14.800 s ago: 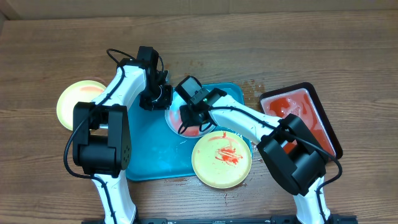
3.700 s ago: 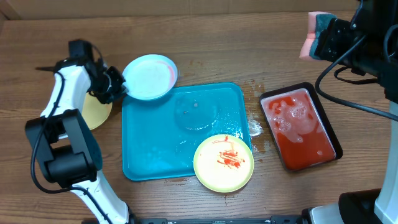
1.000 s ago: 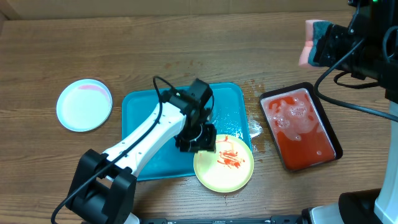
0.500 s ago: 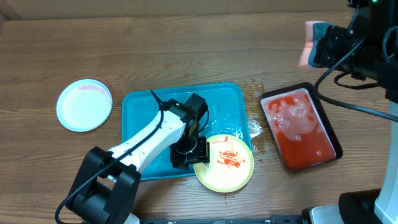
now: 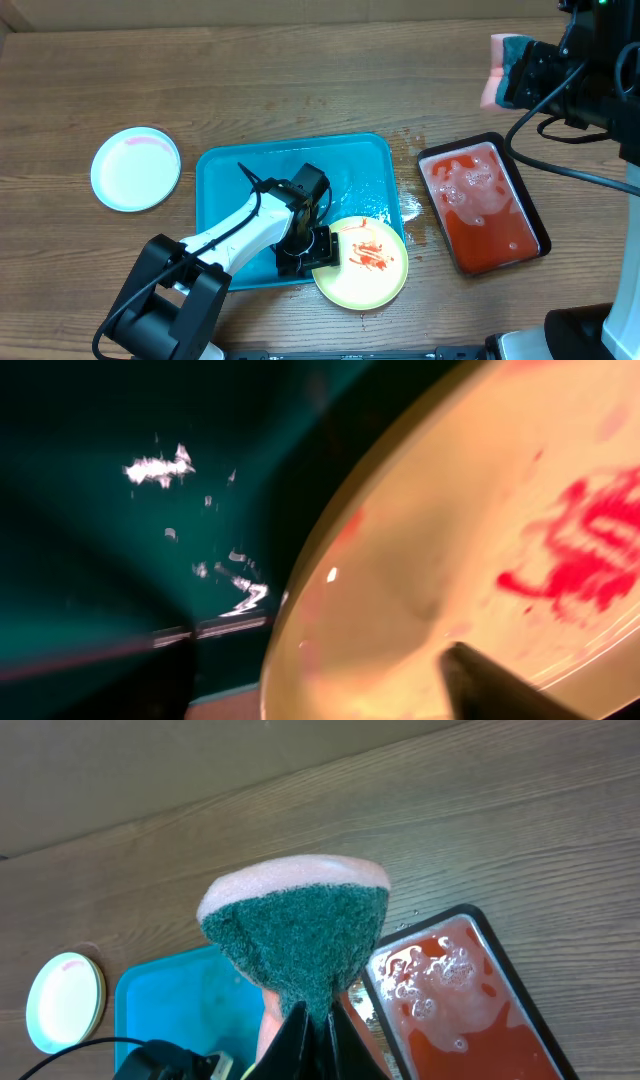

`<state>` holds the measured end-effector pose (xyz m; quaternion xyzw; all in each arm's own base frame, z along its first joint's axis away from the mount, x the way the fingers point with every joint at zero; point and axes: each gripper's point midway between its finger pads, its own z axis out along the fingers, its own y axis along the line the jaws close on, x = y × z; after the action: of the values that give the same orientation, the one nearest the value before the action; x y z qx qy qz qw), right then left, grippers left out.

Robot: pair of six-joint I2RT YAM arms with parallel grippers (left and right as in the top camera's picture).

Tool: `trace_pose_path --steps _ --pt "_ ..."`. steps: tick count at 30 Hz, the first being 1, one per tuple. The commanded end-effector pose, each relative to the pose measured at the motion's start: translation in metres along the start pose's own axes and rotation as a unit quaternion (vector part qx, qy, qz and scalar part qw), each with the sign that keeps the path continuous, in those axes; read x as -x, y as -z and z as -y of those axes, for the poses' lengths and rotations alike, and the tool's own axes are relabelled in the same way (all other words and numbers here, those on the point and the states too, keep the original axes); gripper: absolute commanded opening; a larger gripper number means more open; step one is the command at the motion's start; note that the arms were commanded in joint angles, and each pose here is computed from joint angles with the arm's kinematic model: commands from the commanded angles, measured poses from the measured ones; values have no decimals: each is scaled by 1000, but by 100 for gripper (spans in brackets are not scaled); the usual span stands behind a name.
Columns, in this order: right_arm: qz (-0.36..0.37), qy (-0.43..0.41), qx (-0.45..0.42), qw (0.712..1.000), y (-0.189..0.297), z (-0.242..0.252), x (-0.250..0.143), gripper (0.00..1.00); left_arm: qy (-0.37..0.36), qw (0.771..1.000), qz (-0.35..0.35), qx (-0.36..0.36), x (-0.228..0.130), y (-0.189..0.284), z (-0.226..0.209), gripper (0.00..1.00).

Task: Clean dirty plates on tray and stack at the side
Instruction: 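Grip the yellow plate rim and pull it left on the tray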

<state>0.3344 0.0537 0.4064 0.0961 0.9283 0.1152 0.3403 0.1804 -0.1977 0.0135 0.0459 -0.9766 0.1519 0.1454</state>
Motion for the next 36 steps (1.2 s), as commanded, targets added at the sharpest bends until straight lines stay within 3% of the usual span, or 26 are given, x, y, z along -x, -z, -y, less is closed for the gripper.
trace_pose_path --steps 1,9,10,11,12,15,19,21,30,36 --pt "7 3 3 1000 3 -1 3 4 -4 1000 -19 -8 -9 -4 -1 100" --pt "5 3 2 1000 3 0 2 4 -21 999 -19 -36 -7 -3 9 100" --pt "5 3 2 1000 3 0 2 4 -20 999 -20 -38 -7 -3 9 94" --pt "5 3 2 1000 3 0 2 4 -21 999 -20 -39 -7 -3 9 78" --pt "5 3 2 1000 3 0 2 4 -20 999 -20 -40 -7 -2 9 54" --pt "5 3 2 1000 3 0 2 4 -12 999 -23 -39 -7 -2 7 27" --pt "5 3 2 1000 3 0 2 4 2 999 -20 -38 -4 0 3 22" --pt "5 3 2 1000 3 0 2 4 13 999 -14 -31 0 1 -1 4" --pt "8 3 3 1000 3 -1 4 4 71 992 82 59 50 20 -66 4" --pt "-10 3 9 1000 -10 -4 2 4 81 984 156 41 97 45 -97 5"
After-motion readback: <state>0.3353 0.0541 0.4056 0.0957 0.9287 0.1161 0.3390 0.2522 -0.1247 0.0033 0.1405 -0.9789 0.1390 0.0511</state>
